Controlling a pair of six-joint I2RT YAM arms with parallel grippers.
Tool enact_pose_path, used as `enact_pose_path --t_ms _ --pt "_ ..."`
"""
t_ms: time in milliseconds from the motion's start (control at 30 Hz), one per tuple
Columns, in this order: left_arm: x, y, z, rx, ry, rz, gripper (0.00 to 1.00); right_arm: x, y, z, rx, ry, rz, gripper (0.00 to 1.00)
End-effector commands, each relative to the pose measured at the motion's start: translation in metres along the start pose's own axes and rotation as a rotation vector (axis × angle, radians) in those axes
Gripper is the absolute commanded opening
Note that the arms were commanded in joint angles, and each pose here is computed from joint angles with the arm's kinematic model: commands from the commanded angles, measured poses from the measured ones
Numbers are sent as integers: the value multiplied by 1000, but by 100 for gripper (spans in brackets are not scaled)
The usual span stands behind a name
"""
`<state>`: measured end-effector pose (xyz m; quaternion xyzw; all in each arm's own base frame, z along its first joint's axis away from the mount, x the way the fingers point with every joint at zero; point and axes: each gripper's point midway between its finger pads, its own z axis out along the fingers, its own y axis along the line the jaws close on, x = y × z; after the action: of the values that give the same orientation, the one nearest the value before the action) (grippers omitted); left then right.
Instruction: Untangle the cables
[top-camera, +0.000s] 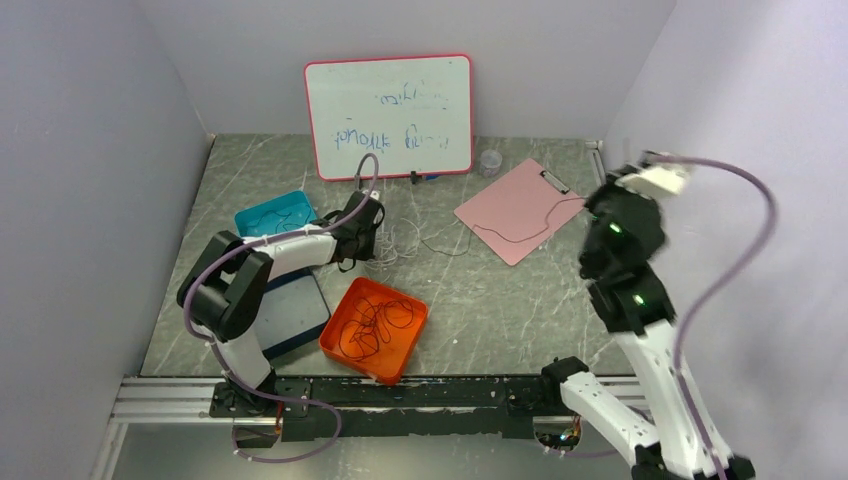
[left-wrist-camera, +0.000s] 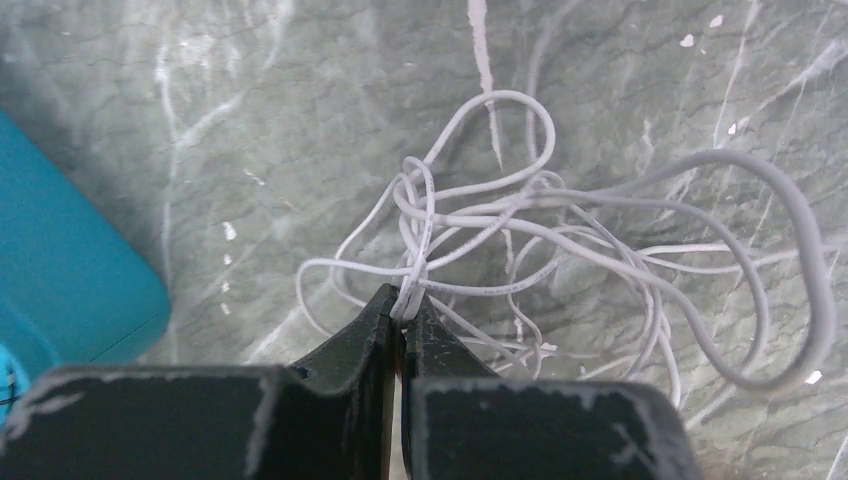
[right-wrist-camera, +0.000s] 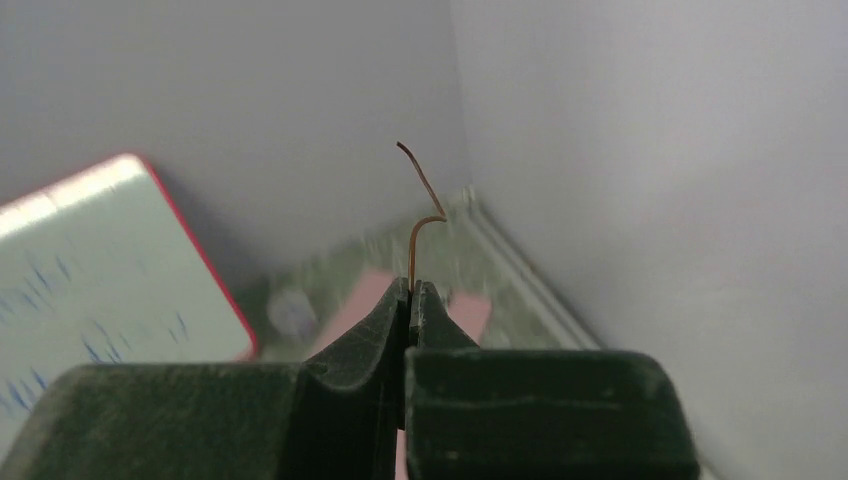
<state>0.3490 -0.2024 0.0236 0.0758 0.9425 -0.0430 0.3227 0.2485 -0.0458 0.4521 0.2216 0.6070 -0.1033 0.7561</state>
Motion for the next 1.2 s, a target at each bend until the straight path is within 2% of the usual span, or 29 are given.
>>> enact_pose_path --t_ms 0,233,367,467,600,700,767,833,1000,1167 --pt "-7 17 -14 -41 -12 -1 7 105 23 15 -2 236 -92 0" --pt "-14 15 -23 -15 -31 -16 7 187 7 42 93 370 -126 0" --pt "-14 14 -23 -10 -25 -12 7 234 -36 59 185 467 -45 0" --pt "-13 12 -23 2 -22 -13 7 252 -76 70 269 486 50 1" --pt "-12 11 -24 14 -22 -14 7 251 -126 81 395 444 145 14" --pt "-12 10 -24 17 -19 -14 7 246 -140 86 431 422 173 34" --pt "-12 10 -24 18 -20 -13 7 242 -139 88 429 413 178 45" --pt "-13 10 -24 18 -23 -15 7 239 -136 89 413 407 186 50" --pt "-11 9 -25 28 -20 -14 7 225 -116 91 296 389 196 57" --pt "-10 8 -23 34 -19 -17 7 235 -54 88 24 479 221 62"
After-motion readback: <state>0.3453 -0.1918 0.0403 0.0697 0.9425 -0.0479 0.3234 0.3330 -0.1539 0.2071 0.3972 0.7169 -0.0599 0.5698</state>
